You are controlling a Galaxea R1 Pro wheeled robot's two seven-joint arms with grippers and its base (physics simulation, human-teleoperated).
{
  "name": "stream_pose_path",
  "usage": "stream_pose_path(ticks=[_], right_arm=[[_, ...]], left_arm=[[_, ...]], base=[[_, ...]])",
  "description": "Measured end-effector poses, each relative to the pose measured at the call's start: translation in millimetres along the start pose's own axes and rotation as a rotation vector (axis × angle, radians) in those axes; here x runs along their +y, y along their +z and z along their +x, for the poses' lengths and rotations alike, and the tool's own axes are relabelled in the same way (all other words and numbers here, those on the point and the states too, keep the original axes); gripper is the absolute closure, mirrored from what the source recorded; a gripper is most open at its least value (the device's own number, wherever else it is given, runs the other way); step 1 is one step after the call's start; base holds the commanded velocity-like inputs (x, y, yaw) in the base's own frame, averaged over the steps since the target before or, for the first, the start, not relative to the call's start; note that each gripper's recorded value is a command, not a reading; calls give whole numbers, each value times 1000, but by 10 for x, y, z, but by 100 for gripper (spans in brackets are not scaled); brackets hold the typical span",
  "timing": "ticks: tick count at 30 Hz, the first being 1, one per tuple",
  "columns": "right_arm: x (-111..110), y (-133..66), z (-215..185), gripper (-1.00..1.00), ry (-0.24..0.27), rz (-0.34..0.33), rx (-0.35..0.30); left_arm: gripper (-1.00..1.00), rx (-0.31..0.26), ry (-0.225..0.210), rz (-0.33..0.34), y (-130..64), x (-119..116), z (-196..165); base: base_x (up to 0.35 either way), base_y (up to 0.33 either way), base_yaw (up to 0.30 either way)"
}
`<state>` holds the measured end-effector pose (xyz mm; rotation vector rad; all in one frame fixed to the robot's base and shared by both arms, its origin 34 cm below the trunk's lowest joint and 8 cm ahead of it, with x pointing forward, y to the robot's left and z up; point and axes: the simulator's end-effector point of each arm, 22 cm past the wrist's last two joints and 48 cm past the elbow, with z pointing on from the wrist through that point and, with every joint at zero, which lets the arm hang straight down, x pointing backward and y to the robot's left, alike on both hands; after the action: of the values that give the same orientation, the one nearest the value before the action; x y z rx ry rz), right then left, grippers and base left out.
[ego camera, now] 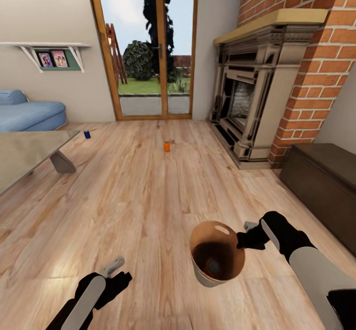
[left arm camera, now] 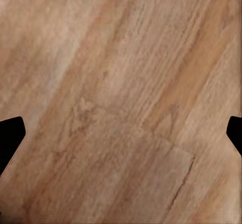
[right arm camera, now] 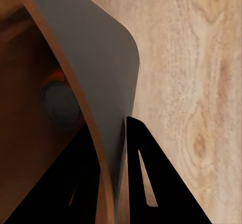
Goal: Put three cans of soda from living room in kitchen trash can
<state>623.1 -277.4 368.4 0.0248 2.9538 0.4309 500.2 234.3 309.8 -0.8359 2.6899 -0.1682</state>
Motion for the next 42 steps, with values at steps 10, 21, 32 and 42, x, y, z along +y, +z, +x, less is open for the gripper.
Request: stream_pose_path(ticks=[10, 21, 32, 42], right_arm=[[-281, 80, 261, 100, 97, 27, 102], [-736, -45, 210, 100, 264, 131, 63], [-570, -76, 34, 100, 175, 157, -83], [-553, -84, 46, 100, 162, 158, -105]], left_arm=[[-100, 2, 0, 0, 3, -2, 12], [-100, 7, 1, -5, 18, 12, 35], [-100, 9, 1, -8, 25, 20, 42], [-100, 10, 1, -8, 28, 21, 46]], base=[[344, 127, 0], [344, 96, 0], [344, 86, 0], [344, 86, -87]])
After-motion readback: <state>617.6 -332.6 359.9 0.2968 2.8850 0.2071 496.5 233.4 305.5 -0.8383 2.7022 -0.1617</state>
